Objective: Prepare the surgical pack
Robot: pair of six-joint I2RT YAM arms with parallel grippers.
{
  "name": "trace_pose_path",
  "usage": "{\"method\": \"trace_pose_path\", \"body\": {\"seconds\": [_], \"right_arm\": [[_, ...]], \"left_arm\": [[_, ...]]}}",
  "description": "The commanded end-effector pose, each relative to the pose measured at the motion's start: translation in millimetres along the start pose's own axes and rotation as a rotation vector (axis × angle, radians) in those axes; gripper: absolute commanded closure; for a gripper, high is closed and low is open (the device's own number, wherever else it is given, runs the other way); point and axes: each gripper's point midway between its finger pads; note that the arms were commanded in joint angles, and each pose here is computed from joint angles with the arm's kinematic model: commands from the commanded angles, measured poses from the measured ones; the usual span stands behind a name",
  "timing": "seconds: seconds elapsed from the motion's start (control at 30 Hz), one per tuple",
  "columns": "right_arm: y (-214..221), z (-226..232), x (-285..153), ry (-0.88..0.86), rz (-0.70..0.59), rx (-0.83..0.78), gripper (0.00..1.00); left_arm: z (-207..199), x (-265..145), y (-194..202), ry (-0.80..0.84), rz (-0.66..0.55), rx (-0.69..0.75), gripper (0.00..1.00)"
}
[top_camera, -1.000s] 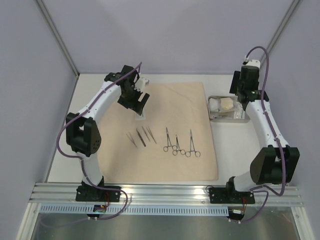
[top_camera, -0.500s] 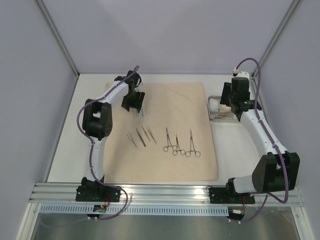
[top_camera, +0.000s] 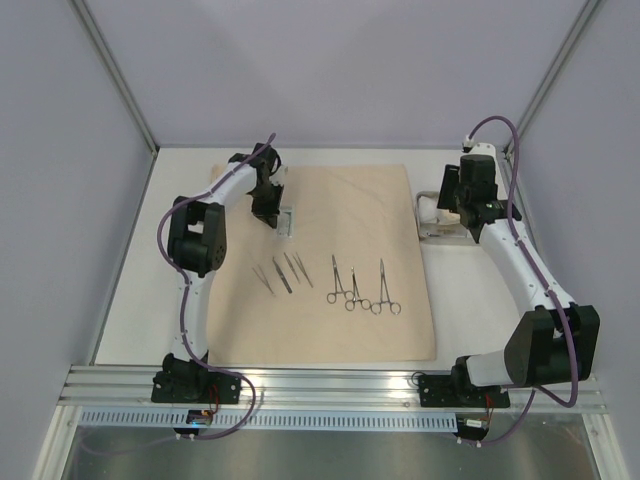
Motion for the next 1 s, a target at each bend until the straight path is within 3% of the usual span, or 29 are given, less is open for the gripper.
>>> {"method": "trace_pose_path", "body": {"seconds": [0.0, 0.27, 0.57, 0.7, 0.97], "right_arm": [[-16.8, -1.6, -9.3, 0.009, -0.062, 0.025, 0.44], [-28.6, 20.2, -18.3, -0.088, -0.105, 0.02, 0.44], [-40.9, 106.6, -32.8, -0.375, -0.169, -0.076, 0.44], [-39.3, 155.3, -45.2, -0.582, -0.2, -0.108, 0.43], [-41.0, 202.2, -35.5, -0.751, -0.183, -0.025, 0.4]], "left_arm": [[-13.4, -2.2, -7.5, 0.064, -0.005, 0.024, 1.0], [-30.0, -39.9, -21.7, 0.147, -0.134, 0.087, 1.0], [-36.3, -51.0, -17.2, 0.191, -0.147, 0.13, 1.0], [-32.7, -55.1, -13.9, 0.178, -0.155, 0.154, 1.0], [-40.3, -79.5, -8.7, 0.228, -0.211, 0.211, 1.0]]}}
Point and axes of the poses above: each gripper's point midway between its finger pads, its own x axis out along the fingers, its own z axis along the line the jaws close on, y = z × x, and after that the axes turned 13 degrees about -x, right-handed
